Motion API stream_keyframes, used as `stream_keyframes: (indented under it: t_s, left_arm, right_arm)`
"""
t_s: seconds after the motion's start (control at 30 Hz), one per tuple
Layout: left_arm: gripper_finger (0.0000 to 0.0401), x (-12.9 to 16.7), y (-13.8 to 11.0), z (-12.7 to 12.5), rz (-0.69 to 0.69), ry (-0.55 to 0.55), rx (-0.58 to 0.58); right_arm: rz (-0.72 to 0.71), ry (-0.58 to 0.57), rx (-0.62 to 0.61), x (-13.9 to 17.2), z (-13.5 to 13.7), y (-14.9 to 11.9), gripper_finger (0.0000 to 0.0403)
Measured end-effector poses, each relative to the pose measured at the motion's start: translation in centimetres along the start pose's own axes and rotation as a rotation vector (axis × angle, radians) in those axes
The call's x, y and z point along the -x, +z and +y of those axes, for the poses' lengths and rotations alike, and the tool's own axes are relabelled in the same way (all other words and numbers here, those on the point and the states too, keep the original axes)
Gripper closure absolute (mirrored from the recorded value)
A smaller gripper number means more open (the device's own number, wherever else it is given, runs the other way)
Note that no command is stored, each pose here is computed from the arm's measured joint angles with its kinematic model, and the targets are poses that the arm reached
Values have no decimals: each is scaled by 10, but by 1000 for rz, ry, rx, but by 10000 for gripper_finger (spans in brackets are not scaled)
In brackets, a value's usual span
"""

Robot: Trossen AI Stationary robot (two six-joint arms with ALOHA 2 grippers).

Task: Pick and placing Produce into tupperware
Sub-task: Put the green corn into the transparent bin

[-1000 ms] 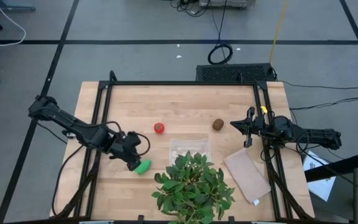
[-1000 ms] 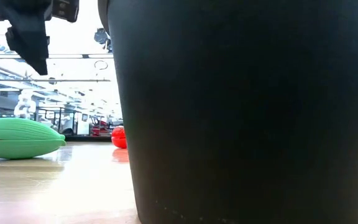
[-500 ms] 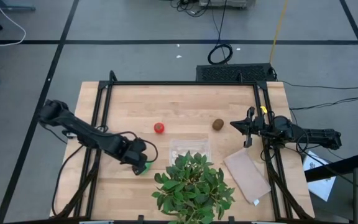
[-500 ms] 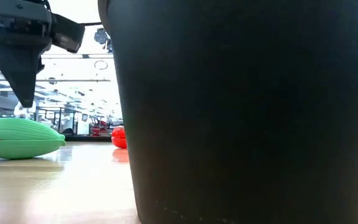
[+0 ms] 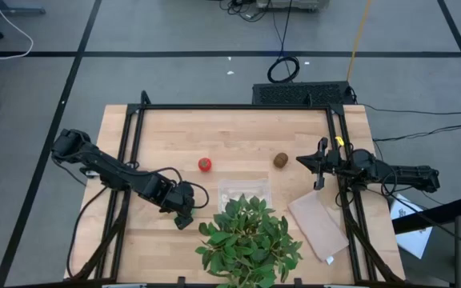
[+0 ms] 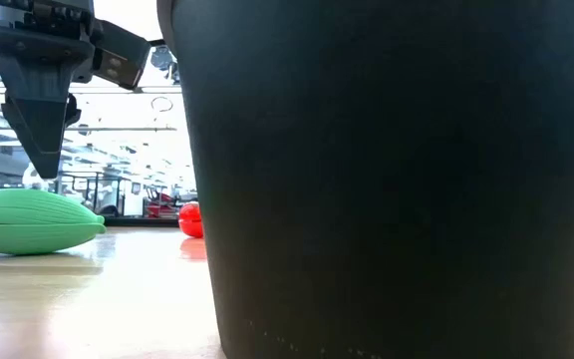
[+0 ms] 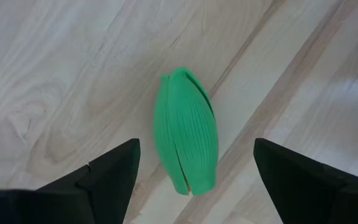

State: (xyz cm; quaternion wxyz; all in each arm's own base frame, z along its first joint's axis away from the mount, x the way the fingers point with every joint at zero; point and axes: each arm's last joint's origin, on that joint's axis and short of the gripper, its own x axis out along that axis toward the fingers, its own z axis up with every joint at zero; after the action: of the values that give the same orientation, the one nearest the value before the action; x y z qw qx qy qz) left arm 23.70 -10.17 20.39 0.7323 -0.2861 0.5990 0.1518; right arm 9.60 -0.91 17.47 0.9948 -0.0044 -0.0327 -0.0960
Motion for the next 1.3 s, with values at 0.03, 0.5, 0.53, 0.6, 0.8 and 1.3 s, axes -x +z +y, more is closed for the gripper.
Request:
stream_keyframes:
  t_s: [0.03,0.5,0.53,0.6,0.8,1.3]
  left_arm:
    - [80,0,0,0,0,0,4]
    - [80,-6,1,-3,-32,10,13]
    - [80,-9,1,-3,-24,22,11]
    - [80,-15,1,-5,-2,30,11]
    - [80,-31,1,-6,51,65,2]
    - [80,-34,3,-10,27,36,-2]
  right_arm:
    - [0,0,0,0,0,0,403]
    - [2,0,0,0,0,0,403]
    - [2,0,0,0,0,0,403]
    - [3,0,0,0,0,0,403]
    - [4,0,1,0,0,0,403]
    - [6,0,1,0,0,-1,403]
